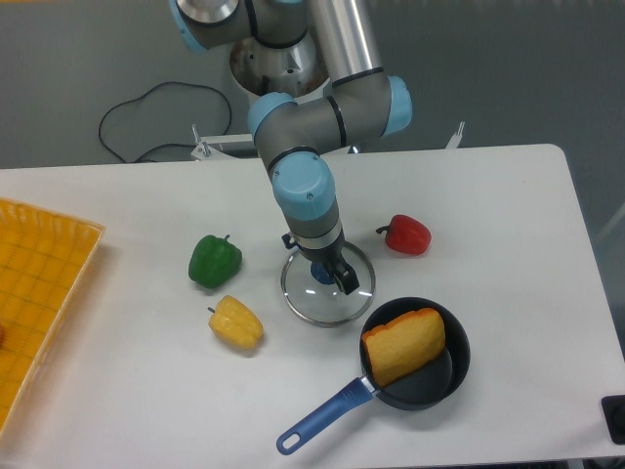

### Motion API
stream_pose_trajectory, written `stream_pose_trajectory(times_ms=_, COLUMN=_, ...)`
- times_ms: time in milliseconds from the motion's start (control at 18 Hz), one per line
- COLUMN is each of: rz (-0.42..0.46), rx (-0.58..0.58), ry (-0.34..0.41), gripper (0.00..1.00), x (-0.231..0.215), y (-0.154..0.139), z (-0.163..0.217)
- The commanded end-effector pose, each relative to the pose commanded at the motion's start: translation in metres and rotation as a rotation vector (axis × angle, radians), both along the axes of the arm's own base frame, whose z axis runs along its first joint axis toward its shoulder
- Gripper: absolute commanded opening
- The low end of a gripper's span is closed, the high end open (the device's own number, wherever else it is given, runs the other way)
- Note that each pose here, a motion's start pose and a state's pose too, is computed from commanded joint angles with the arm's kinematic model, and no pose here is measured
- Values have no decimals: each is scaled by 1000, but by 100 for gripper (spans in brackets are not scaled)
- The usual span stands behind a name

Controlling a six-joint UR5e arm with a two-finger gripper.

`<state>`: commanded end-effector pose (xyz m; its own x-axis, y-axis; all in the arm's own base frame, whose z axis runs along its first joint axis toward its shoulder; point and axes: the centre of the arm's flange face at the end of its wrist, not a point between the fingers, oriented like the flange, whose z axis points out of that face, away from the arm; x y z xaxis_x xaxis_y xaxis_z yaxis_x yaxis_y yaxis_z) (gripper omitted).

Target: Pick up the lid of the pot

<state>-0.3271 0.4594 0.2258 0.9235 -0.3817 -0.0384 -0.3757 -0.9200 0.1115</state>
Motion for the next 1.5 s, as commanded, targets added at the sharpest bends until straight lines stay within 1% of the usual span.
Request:
stream_pose_trajectory(times_ms=167, rz=8, rx=-1, ry=-8, gripper=100, x=3, y=-1, z=-4)
stream_pose_trajectory(times_ms=333, rz=34, rx=-2, ry=-9, gripper=100, x=4, y=-2, z=-6)
stream_pose_trajectory(times_ms=611, rz=34, rx=-10, ry=-17, gripper=100, x=2, y=-1, z=-11)
stream_pose_trajectory(times_ms=667, rz=35, rx=-10, ry=-17, gripper=93, x=2, y=-1, z=-11)
stream_pose_trajectory(times_ms=833, rz=37, rx=-19, ry=-25, gripper=91, x=2, y=-2, z=-17)
stream_pose_trajectory(times_ms=944, rz=38, rx=-20, ry=-23, gripper=87, x=2, y=-2, z=-17)
stream_pose_trajectory(times_ms=1000, rz=38, rx=-21, ry=-25, gripper=80, x=2, y=-2, z=-17)
stream_pose_trajectory(times_ms=1167, rz=37, rx=-15, ry=-14, gripper=51, x=-2, y=3, z=-11)
stream_pose_trajectory(times_ms=1333, rz=35, rx=-8, ry=-13, gripper=51, x=-5, y=6, z=-7)
stream_pose_trajectory(times_ms=1500, rz=38, rx=-4, ry=-9, gripper=48, x=-8, y=7, z=-3)
